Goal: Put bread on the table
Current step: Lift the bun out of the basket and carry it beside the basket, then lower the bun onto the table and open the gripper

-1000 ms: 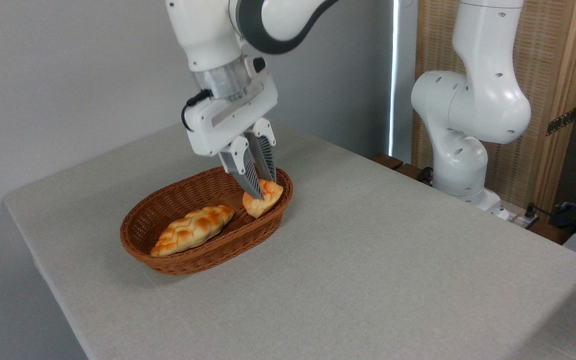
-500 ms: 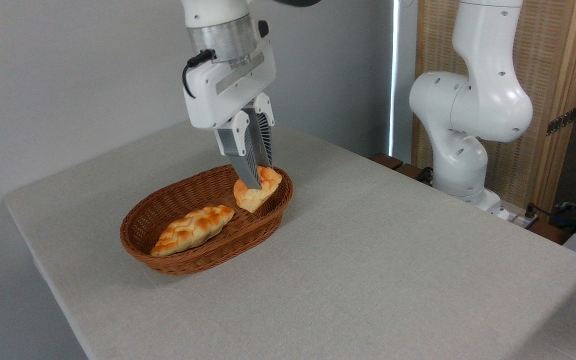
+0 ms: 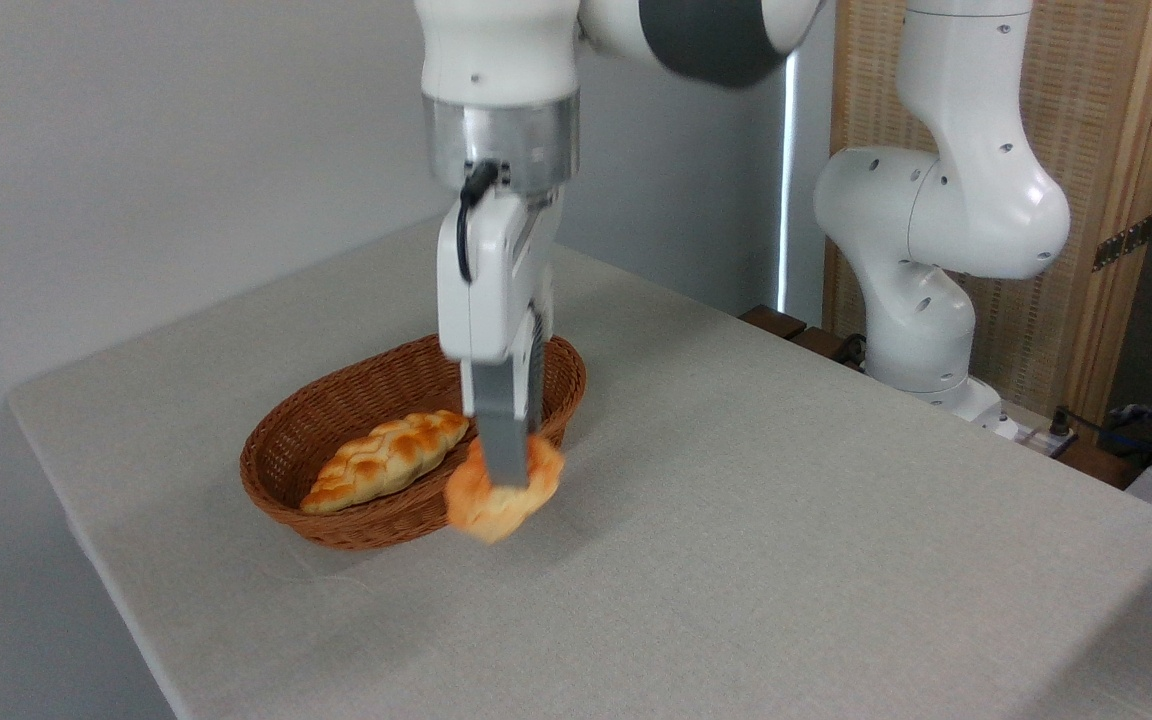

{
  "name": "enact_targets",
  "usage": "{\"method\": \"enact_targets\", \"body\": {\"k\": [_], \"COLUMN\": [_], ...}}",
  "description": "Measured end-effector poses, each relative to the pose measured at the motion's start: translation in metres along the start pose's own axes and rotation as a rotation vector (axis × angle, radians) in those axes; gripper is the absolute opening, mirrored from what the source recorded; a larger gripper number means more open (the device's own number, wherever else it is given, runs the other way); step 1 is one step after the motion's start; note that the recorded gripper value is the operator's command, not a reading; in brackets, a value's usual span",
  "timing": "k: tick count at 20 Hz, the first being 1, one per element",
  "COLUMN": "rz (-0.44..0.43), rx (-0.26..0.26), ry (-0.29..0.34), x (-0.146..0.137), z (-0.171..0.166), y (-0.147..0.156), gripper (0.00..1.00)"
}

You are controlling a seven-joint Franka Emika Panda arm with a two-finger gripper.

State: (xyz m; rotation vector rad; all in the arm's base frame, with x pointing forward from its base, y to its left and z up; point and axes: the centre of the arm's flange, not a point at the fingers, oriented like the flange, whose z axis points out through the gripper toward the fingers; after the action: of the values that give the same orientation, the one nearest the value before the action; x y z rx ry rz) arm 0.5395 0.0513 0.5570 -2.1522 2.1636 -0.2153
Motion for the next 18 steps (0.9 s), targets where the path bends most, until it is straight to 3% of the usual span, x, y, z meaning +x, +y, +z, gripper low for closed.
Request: {"method": "enact_targets", "body": {"k": [5, 10, 14, 16, 17, 18], "rz": [-0.119, -0.134, -0.134, -0.132, -0.13, -0.13], "rx": [0.088, 0.128, 0.125, 0.119, 0.118, 0.118], "ry": [0.0, -0.001, 0.002, 0.005, 0.005, 0.006], "x": [-0.013, -0.021, -0.02, -0.018, -0.018, -0.017], "z": [0.045, 0.094, 0.123, 0.127, 0.128, 0.128], "y": [-0.031, -0.052, -0.059, -0.06, -0.06, -0.061], "gripper": [0.45, 0.56, 0.72, 0.93, 1.0, 1.0]}}
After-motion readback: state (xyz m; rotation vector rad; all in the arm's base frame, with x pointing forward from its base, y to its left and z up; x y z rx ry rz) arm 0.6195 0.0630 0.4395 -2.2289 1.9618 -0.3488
